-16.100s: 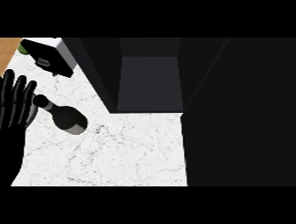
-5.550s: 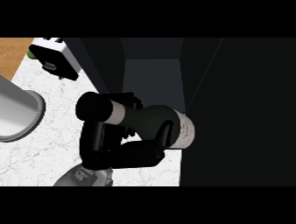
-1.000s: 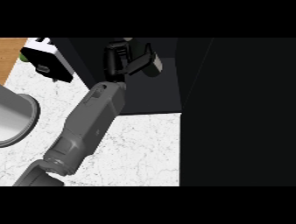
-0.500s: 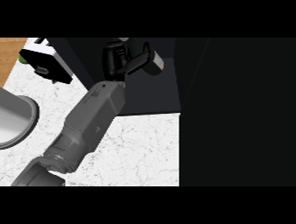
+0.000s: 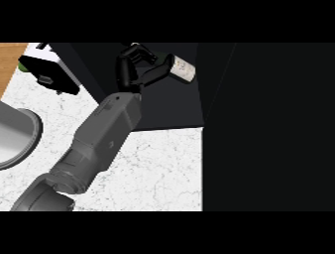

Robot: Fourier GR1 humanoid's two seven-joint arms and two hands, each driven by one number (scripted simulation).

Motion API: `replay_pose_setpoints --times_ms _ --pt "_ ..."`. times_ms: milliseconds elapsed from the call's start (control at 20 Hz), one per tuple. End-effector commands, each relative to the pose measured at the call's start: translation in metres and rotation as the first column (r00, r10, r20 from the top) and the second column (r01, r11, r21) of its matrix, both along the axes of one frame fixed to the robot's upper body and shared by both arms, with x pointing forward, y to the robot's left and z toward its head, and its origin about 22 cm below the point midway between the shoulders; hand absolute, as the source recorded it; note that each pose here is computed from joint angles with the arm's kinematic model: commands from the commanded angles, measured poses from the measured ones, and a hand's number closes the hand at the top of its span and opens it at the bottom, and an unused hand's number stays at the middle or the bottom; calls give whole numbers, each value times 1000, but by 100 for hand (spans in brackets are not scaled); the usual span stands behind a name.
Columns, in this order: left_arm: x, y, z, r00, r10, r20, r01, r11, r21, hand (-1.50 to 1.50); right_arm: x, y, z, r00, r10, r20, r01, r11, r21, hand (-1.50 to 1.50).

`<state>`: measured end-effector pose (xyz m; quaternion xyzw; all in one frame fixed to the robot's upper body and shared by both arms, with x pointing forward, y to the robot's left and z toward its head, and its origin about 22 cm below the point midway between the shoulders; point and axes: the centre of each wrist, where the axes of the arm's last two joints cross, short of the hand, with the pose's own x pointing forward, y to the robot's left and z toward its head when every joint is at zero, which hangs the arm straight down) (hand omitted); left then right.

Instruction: Pick up the wine, place it into the cabinet and close the cabinet

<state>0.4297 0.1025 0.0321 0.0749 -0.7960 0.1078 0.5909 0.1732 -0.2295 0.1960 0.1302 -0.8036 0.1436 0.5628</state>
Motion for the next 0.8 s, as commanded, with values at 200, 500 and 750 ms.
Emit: replay_pose_setpoints --times_ms 200,500,750 --pt "2 19 -6 996 65 -61 -60 995 81 -150 -14 -6 6 1000 -3 21 2 1000 24 -150" --pt "-5 21 -21 994 76 -75 -63 985 160 -150 -5 1 3 999 20 42 -21 999 29 -150" --pt "-7 33 -27 992 94 -79 -82 986 145 -150 -12 2 -4 999 29 18 -29 999 23 -150"
